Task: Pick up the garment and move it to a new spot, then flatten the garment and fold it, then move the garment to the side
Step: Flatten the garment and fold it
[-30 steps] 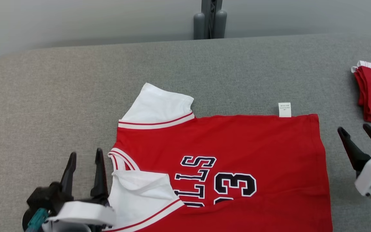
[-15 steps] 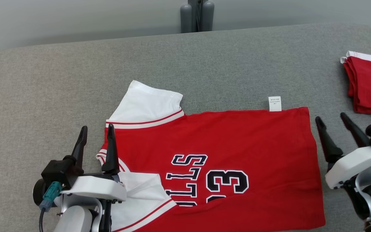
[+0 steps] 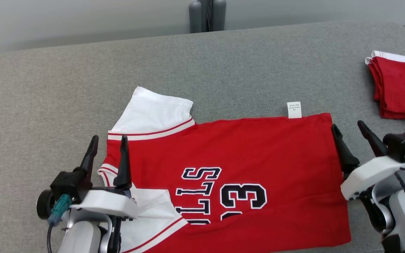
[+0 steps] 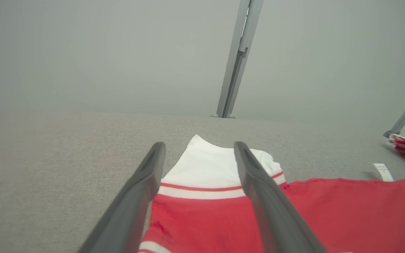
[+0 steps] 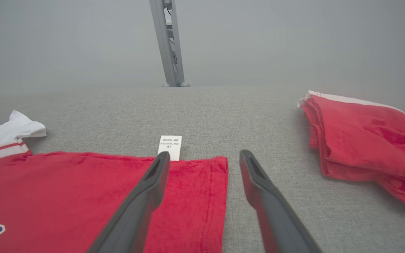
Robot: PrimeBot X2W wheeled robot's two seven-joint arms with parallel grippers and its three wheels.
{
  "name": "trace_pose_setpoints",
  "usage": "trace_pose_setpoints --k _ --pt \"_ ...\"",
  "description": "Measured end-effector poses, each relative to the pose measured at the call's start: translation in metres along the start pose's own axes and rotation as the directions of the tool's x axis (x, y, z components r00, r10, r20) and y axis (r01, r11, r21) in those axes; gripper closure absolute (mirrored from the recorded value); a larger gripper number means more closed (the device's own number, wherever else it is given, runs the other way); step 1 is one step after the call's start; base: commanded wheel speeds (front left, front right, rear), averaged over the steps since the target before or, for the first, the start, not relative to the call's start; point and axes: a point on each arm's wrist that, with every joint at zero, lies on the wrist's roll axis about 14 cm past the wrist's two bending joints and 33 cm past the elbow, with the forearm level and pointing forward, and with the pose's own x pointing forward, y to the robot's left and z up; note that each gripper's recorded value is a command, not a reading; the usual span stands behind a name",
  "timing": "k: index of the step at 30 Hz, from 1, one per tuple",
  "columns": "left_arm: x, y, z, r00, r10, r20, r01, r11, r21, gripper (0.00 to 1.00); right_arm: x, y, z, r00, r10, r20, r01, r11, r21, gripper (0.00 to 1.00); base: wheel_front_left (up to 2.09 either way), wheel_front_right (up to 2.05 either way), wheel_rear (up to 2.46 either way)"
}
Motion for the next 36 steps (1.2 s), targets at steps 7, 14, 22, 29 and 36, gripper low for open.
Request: trace_pose_setpoints --k 7,14,22,29,36 --pt "0.044 -0.006 -0.011 0.987 -0.127 -0.103 0.140 0.981 0.131 0.00 0.023 -0.007 0.000 0.999 0.000 -0.050 -0.001 1.000 -0.013 0.00 0.00 0.00 0.00" --pt "0.098 -0.007 -0.022 0.930 -0.208 -0.304 0.260 0.955 0.141 0.00 0.045 -0.013 -0.017 0.989 -0.004 -0.148 0.003 1.000 -0.007 0.00 0.00 0.00 0.00" --pt "0.124 -0.015 -0.048 0.767 -0.276 -0.579 0.384 0.920 0.071 0.00 0.056 -0.023 -0.039 0.970 -0.016 -0.244 0.020 1.000 0.016 0.00 0.00 0.00 0.00" --pt "0.131 -0.017 -0.062 0.644 -0.306 -0.701 0.449 0.893 0.022 0.00 0.060 -0.026 -0.053 0.954 -0.010 -0.299 0.022 0.999 0.036 0.00 0.00 0.00 0.00" --pt "0.147 -0.008 -0.070 0.633 -0.281 -0.722 0.428 0.904 0.023 0.00 0.066 -0.027 -0.058 0.953 -0.007 -0.301 0.020 0.999 0.039 0.00 0.00 0.00 0.00"
